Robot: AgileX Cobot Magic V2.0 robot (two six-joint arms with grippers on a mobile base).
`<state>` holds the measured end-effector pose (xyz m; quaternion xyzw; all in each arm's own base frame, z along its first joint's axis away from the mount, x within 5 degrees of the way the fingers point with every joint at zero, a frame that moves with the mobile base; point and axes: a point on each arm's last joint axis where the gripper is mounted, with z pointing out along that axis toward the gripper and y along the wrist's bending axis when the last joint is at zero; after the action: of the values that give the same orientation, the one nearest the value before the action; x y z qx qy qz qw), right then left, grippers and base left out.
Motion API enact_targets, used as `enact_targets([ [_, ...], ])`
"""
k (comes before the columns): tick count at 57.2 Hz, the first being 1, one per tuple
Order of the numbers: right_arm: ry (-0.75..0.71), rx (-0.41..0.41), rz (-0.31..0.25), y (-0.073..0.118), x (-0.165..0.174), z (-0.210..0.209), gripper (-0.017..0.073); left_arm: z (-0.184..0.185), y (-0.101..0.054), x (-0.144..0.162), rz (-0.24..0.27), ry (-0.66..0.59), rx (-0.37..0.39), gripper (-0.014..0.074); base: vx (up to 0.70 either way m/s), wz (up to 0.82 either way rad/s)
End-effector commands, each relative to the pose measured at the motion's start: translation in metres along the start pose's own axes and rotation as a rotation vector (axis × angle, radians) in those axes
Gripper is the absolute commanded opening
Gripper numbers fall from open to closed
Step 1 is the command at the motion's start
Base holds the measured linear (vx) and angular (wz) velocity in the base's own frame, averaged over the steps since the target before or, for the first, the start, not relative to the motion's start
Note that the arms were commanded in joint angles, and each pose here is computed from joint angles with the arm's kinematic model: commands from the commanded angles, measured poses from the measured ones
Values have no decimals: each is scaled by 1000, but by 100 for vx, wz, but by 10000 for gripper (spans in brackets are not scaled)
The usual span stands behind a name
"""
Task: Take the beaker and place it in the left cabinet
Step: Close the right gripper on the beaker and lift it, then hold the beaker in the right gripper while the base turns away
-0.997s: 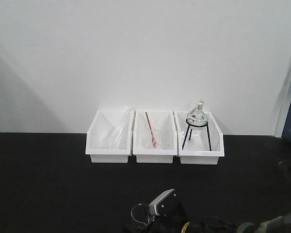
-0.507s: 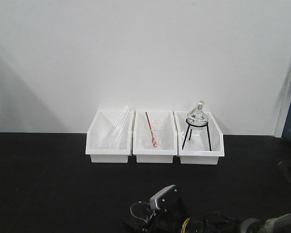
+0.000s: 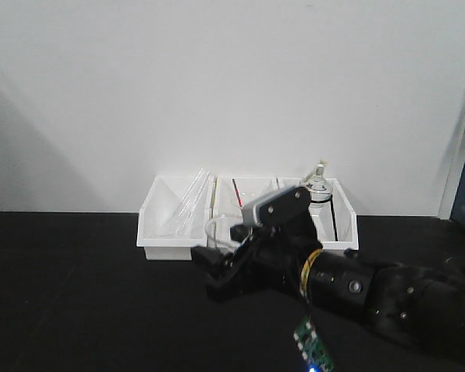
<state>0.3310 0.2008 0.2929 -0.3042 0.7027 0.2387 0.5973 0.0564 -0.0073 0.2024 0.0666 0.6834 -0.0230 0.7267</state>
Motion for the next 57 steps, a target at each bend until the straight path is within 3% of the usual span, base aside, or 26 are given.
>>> enact_targets([
  [1,-166,27,6,0,-61,-23,-5,-1,0,-3,-11,-85,-8,1,0,0],
  [9,-179,122,-1,-6,-89,-39,-3,-1,0,-3,-11,-85,-8,1,0,0],
  [18,-139,180,4,-10,-89,-44,-3,-1,0,-3,-11,-85,-8,1,0,0],
  [57,-124,163,7,-8,-82,-36,-3,-1,0,-3,-11,-85,-8,1,0,0],
])
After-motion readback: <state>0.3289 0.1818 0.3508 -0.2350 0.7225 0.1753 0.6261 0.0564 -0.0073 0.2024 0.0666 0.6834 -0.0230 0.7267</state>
